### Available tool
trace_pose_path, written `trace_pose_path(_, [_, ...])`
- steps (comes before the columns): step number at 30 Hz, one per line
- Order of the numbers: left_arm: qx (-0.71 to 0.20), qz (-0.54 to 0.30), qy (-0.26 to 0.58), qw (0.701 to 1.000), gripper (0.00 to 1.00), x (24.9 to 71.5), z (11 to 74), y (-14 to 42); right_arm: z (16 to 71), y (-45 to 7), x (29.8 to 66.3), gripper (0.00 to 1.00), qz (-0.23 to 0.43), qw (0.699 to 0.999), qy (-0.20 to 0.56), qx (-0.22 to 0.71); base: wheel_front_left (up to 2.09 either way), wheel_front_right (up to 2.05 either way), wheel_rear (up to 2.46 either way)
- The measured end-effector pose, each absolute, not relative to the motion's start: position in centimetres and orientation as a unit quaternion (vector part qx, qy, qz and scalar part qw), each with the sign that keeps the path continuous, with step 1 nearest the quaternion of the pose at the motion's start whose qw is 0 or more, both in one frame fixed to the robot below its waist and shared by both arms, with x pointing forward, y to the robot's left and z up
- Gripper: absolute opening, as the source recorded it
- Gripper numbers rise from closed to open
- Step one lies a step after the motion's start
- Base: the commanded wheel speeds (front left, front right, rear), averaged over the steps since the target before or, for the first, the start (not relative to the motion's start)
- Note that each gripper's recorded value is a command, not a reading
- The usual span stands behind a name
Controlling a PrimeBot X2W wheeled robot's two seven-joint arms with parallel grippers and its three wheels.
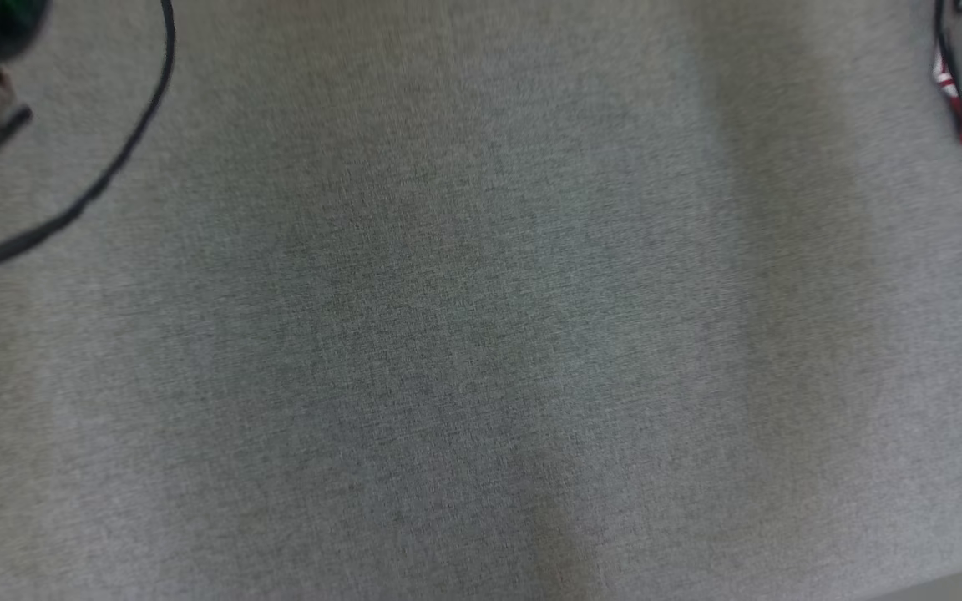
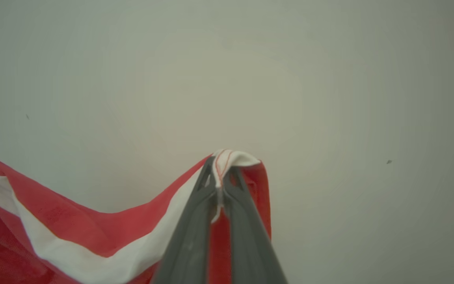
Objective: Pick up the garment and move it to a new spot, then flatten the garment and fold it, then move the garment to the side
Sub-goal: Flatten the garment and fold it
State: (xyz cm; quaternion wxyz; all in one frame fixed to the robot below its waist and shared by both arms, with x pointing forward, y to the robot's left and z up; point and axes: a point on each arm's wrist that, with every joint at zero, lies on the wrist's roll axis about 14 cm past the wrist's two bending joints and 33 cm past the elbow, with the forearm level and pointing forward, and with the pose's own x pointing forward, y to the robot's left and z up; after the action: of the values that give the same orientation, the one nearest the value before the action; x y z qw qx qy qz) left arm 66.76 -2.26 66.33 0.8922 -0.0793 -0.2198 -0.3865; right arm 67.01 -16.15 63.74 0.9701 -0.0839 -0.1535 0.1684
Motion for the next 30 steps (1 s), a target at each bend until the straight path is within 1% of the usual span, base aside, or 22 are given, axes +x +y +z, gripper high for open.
trace_pose_path(3, [-0.116, -0.391, -0.185, 0.894, 0.00, 67.2, 62.4, -2.4, 58.4, -16.7, 67.2, 0.00, 0.168, 0.978, -0.102, -0.065, 0.00, 0.00, 0.00])
trace_pose_path(6, [-0.148, -0.398, -0.132, 0.896, 0.00, 66.2, 57.7, -2.5, 52.8, -17.1, 65.9, 0.00, 0.175, 0.983, -0.043, -0.043, 0.00, 0.00, 0.00])
trace_pose_path(8, [-0.165, -0.399, -0.099, 0.897, 0.00, 65.0, 55.2, -2.0, 50.2, -17.9, 64.2, 0.00, 0.174, 0.984, -0.010, -0.025, 0.00, 0.00, 0.00])
trace_pose_path(11, [-0.195, -0.406, -0.067, 0.890, 0.00, 62.5, 53.5, -1.3, 48.4, -19.5, 61.5, 0.00, 0.169, 0.985, 0.019, 0.002, 0.00, 0.00, 0.00])
trace_pose_path(15, [-0.234, -0.411, -0.007, 0.881, 0.00, 57.8, 50.8, -0.5, 45.3, -20.5, 56.2, 0.00, 0.165, 0.981, 0.083, 0.060, 0.00, 0.00, 0.00])
trace_pose_path(17, [-0.252, -0.400, 0.016, 0.881, 0.00, 55.7, 50.1, 0.4, 44.6, -20.4, 53.7, 0.00, 0.169, 0.976, 0.106, 0.086, 0.00, 0.00, 0.00])
trace_pose_path(22, [-0.269, -0.354, 0.063, 0.893, 0.00, 50.7, 48.8, 2.3, 45.1, -19.7, 49.0, 0.00, 0.189, 0.965, 0.133, 0.122, 0.00, 0.00, 0.00])
trace_pose_path(25, [-0.281, -0.328, 0.083, 0.898, 0.00, 48.1, 48.6, 3.1, 45.6, -20.0, 46.9, 0.00, 0.192, 0.963, 0.142, 0.124, 0.00, 0.00, 0.00])
trace_pose_path(30, [-0.286, -0.309, 0.116, 0.899, 0.00, 43.2, 47.9, 3.4, 46.1, -20.8, 44.0, 0.00, 0.192, 0.963, 0.150, 0.114, 0.00, 0.00, 0.00])
